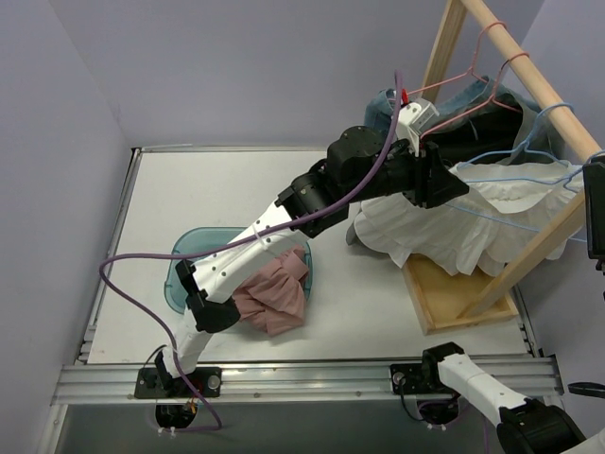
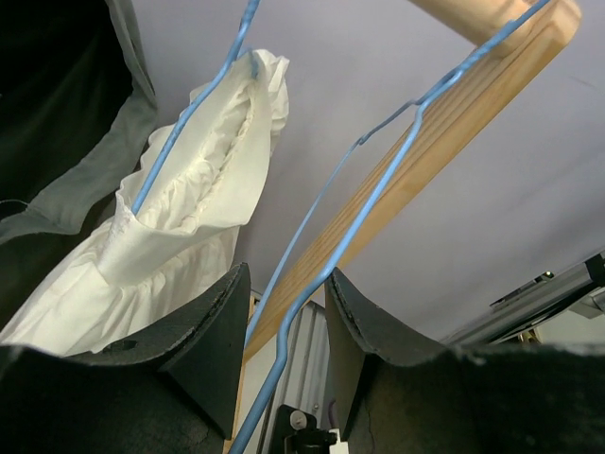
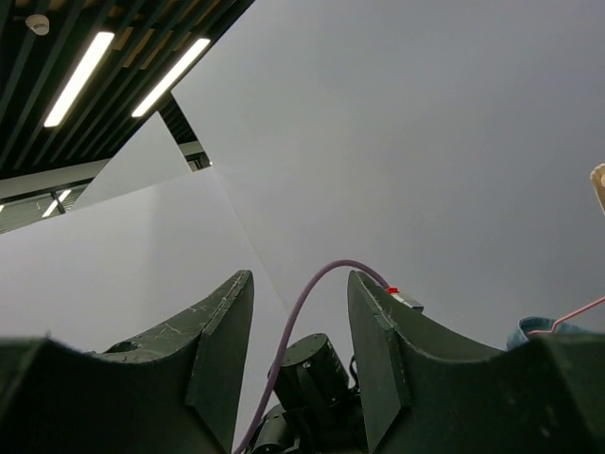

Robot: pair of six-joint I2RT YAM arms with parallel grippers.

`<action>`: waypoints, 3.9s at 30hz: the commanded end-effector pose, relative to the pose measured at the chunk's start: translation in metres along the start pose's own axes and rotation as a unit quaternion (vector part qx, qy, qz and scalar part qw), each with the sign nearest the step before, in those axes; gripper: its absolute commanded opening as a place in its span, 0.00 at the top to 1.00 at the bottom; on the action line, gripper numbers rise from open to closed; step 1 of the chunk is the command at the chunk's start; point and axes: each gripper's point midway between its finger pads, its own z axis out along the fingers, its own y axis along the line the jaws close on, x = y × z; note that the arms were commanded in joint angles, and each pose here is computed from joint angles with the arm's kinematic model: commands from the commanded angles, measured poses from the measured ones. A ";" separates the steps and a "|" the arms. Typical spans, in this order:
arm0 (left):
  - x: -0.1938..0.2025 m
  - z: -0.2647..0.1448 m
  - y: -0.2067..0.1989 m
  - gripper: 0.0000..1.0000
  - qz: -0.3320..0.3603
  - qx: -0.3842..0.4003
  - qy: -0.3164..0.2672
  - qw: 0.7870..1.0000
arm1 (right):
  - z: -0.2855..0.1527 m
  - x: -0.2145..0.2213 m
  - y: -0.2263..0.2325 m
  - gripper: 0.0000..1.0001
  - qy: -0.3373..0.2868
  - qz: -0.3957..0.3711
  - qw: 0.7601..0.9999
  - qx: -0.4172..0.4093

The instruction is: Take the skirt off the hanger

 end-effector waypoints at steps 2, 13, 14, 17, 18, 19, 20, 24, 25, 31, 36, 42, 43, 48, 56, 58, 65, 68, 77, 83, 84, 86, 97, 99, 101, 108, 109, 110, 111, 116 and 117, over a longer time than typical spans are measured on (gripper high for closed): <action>-0.013 -0.003 -0.014 0.98 0.004 0.017 -0.017 1.000 | 0.000 -0.009 0.002 0.60 -0.016 -0.010 1.000 -0.005; 0.013 -0.020 -0.003 0.59 0.038 -0.003 0.022 0.999 | -0.005 -0.007 -0.007 0.54 -0.012 -0.020 1.000 0.018; 0.002 -0.029 -0.013 0.47 0.050 0.009 0.009 0.999 | -0.004 -0.005 -0.010 0.48 -0.008 -0.022 0.999 0.022; 0.006 -0.040 -0.023 0.41 0.080 0.040 0.019 0.996 | -0.001 0.007 -0.021 0.36 0.012 -0.026 0.999 0.042; 0.007 -0.043 -0.026 0.39 0.087 0.049 0.020 0.995 | 0.000 0.012 -0.025 0.34 0.020 -0.026 0.998 0.048; 0.010 -0.045 -0.029 0.39 0.092 0.060 0.023 0.994 | 0.000 0.015 -0.027 0.31 0.023 -0.027 0.998 0.051; 0.014 -0.049 -0.030 0.38 0.099 0.068 0.023 0.992 | 0.003 0.019 -0.031 0.26 0.028 -0.027 0.998 0.058; 0.011 -0.066 -0.028 0.33 0.144 0.061 0.019 0.988 | 0.003 0.025 -0.036 0.19 0.036 -0.027 0.997 0.066; 0.005 -0.069 -0.019 0.32 0.157 0.038 0.013 0.987 | 0.003 0.025 -0.036 0.18 0.037 -0.026 0.997 0.066; -0.011 -0.083 0.008 0.36 0.235 0.033 0.064 0.969 | -0.003 0.018 -0.031 0.17 0.029 -0.027 0.997 0.061; -0.002 -0.078 0.014 0.35 0.307 0.073 0.101 0.944 | 0.001 0.024 -0.030 0.17 0.039 -0.023 0.997 0.054; -0.004 -0.066 0.041 0.31 0.312 0.085 0.099 0.941 | 0.000 0.025 -0.030 0.17 0.042 -0.024 0.997 0.052; 0.001 -0.061 0.045 0.31 0.309 0.089 0.102 0.941 | -0.001 0.024 -0.029 0.17 0.041 -0.023 0.998 0.051; 0.012 -0.045 0.061 0.31 0.305 0.090 0.108 0.942 | -0.001 0.024 -0.029 0.17 0.042 -0.026 0.998 0.050; 0.033 -0.023 0.072 0.32 0.281 0.108 0.114 0.947 | -0.005 0.022 -0.028 0.18 0.043 -0.029 0.997 0.052; 0.040 -0.019 0.072 0.32 0.274 0.111 0.118 0.948 | -0.004 0.023 -0.029 0.18 0.045 -0.029 0.997 0.052; 0.044 -0.003 0.065 0.53 0.256 0.127 0.103 0.953 | -0.001 0.028 -0.029 0.18 0.052 -0.026 0.997 0.049; 0.042 0.004 0.058 0.62 0.232 0.143 0.090 0.958 | -0.001 0.029 -0.030 0.18 0.053 -0.028 0.997 0.052; 0.072 0.015 0.057 0.58 0.201 0.158 0.118 0.960 | -0.002 0.026 -0.031 0.18 0.051 -0.032 0.997 0.054; 0.081 0.011 0.055 0.97 0.186 0.154 0.139 0.960 | -0.002 0.032 -0.035 0.18 0.056 -0.030 0.996 0.058; 0.077 0.008 0.053 0.98 0.176 0.151 0.139 0.963 | -0.002 0.035 -0.038 0.18 0.060 -0.031 0.996 0.065; 0.063 0.005 0.054 0.98 0.158 0.137 0.125 0.970 | -0.001 0.040 -0.044 0.16 0.068 -0.033 0.994 0.077; -0.035 -0.031 -0.001 0.98 0.108 0.185 0.010 0.977 | -0.007 0.049 -0.069 0.00 0.074 -0.044 0.988 0.132; -0.042 -0.033 -0.007 0.98 0.103 0.192 0.000 0.976 | -0.008 0.045 -0.071 0.00 0.067 -0.047 0.987 0.137; -0.048 -0.036 -0.012 0.98 0.100 0.199 -0.011 0.975 | -0.010 0.039 -0.069 0.00 0.060 -0.048 0.988 0.137; -0.074 -0.056 -0.041 0.98 0.107 0.267 -0.055 0.956 | -0.012 0.036 -0.070 0.00 0.058 -0.053 0.987 0.141; -0.076 -0.057 -0.043 0.98 0.110 0.268 -0.054 0.956 | -0.013 0.035 -0.069 0.00 0.056 -0.052 0.987 0.140; -0.074 -0.058 -0.043 0.98 0.111 0.263 -0.047 0.957 | -0.013 0.035 -0.069 0.00 0.056 -0.051 0.987 0.141; -0.073 -0.059 -0.041 0.98 0.109 0.258 -0.044 0.959 | -0.012 0.034 -0.069 0.00 0.055 -0.052 0.987 0.141; -0.067 -0.073 -0.035 0.98 0.128 0.214 -0.013 0.968 | -0.006 0.044 -0.074 0.00 0.072 -0.052 0.986 0.144; -0.065 -0.077 -0.034 0.98 0.129 0.211 -0.008 0.969 | -0.003 0.050 -0.074 0.00 0.081 -0.054 0.985 0.140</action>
